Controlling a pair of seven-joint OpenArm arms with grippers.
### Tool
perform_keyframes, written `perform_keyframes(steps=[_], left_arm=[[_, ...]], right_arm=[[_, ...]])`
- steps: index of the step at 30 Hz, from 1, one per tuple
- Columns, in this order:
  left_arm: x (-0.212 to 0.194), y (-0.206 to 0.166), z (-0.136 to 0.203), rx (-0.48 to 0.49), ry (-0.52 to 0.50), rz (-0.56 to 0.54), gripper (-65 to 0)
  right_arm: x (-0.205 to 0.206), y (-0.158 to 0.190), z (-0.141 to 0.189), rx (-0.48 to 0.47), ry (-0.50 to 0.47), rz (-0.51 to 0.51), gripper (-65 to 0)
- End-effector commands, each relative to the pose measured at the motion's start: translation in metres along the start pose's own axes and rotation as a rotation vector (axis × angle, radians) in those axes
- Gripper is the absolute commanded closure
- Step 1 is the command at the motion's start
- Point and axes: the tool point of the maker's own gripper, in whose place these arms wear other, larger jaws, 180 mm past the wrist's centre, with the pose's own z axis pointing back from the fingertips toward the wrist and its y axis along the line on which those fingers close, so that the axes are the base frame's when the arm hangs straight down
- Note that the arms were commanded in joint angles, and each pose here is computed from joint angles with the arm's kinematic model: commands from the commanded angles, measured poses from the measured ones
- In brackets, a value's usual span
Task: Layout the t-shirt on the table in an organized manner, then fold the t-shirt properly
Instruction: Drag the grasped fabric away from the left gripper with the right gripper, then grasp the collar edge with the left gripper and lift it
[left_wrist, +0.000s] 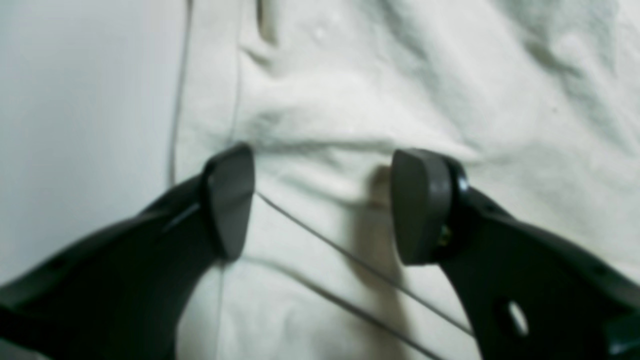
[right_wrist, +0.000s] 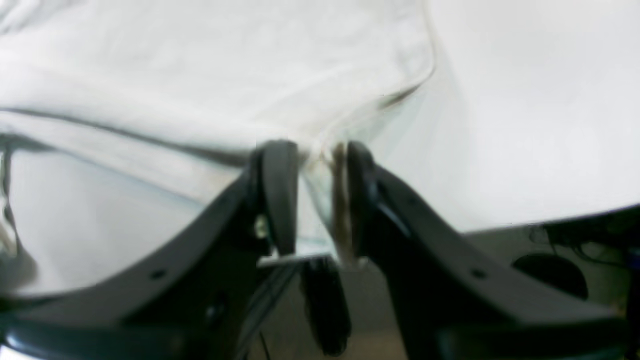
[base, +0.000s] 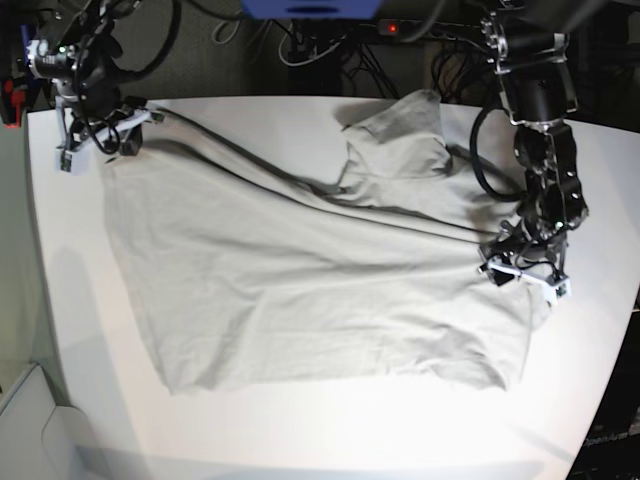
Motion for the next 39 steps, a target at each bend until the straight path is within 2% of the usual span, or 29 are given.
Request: perform_keyframes(steps=[1, 8, 14, 25, 30, 34, 36, 39], left_arm=[[-0.025, 0.003, 0.000, 0.011, 0.107, 0.005, -42.4], [-0.018, 0.001, 0.002, 0.005, 0.087, 0.000, -42.4], [0.019, -0.015, 0.018, -0.022, -0.024, -0.029, -42.4], [0.067, -0.035, 0.048, -0.069, -0.176, -0.073, -42.4], [0.047, -0.038, 0.064, -0.075, -0.103, -0.107, -42.2], [0.020, -0.032, 0.074, -0.068, -0.035, -0.125, -41.7], [0.010, -0.028, 0.080, -0.059, -0.025, -0.140, -36.8], [-0.001, -0.023, 0.089, -0.055, -0.017, -0.154, -19.4]], right_arm=[[0.020, -0.003, 0.005, -0.004, -0.080, 0.014, -18.9], [0.071, -0.022, 0.010, -0.060, -0.273, -0.031, -18.9], [0.088, -0.015, 0.006, -0.042, -0.312, -0.035, -18.9], [0.083, 0.028, -0.013, 0.081, -0.269, 0.007, -18.9], [0.067, 0.059, -0.034, 0.176, -0.203, 0.015, -18.5], [0.052, 0.084, -0.053, 0.264, -0.127, 0.105, -18.5], [0.051, 0.100, -0.059, 0.315, -0.101, 0.186, -18.5], [0.052, 0.119, -0.069, 0.373, -0.070, 0.295, -18.5]])
